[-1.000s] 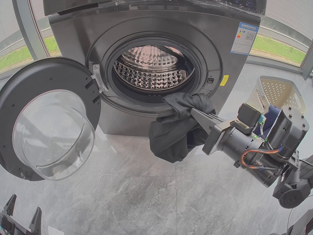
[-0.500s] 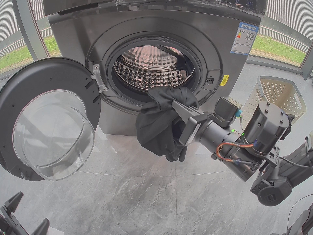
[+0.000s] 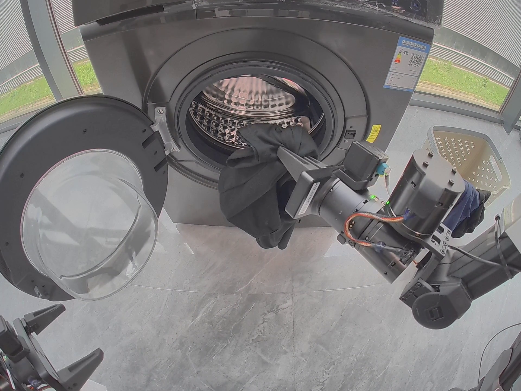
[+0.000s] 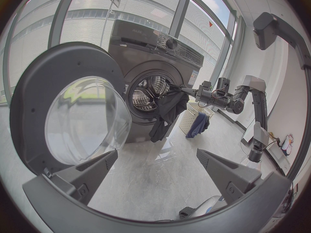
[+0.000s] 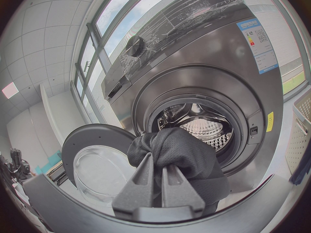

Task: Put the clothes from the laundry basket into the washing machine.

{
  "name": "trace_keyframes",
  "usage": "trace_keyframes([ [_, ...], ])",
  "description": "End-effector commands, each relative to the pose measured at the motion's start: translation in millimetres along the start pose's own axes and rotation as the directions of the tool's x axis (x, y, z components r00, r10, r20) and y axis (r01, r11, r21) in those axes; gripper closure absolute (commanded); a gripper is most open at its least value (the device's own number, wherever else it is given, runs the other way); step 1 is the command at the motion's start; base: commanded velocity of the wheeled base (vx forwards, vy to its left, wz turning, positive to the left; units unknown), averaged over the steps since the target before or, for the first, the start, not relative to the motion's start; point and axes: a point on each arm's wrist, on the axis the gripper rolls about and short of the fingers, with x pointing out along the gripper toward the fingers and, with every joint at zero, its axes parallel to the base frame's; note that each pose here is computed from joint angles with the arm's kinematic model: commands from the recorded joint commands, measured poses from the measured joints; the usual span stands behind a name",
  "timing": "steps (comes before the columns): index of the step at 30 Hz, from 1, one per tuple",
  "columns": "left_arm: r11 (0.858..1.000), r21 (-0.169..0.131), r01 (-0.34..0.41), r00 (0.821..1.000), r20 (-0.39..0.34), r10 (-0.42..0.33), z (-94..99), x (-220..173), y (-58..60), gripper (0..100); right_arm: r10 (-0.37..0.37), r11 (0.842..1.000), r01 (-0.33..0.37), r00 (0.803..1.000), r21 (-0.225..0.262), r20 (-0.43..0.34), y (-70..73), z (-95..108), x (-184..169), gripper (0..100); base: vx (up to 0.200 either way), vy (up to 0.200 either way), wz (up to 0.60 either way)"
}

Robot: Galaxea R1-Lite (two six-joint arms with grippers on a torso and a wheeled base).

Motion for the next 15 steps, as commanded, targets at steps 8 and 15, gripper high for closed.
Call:
trace_keyframes([
  [8, 0.972, -0.088, 0.216, 0.949, -0.216, -0.23, 6.5, 84.4, 13.9, 0, 0.007, 1.0, -0.007, 1.0, -0.014, 0.005, -0.4, 1.6, 18.4, 100, 0.0, 0.0, 0.0],
  [15, 0.947, -0.102, 0.303, 0.922, -0.221, -0.319, 1.9, 126.8, 8.3, 0, 0.011, 1.0, -0.011, 1.0, -0.015, 0.0, 0.9, -1.0, 18.7, 100, 0.0, 0.0, 0.0],
])
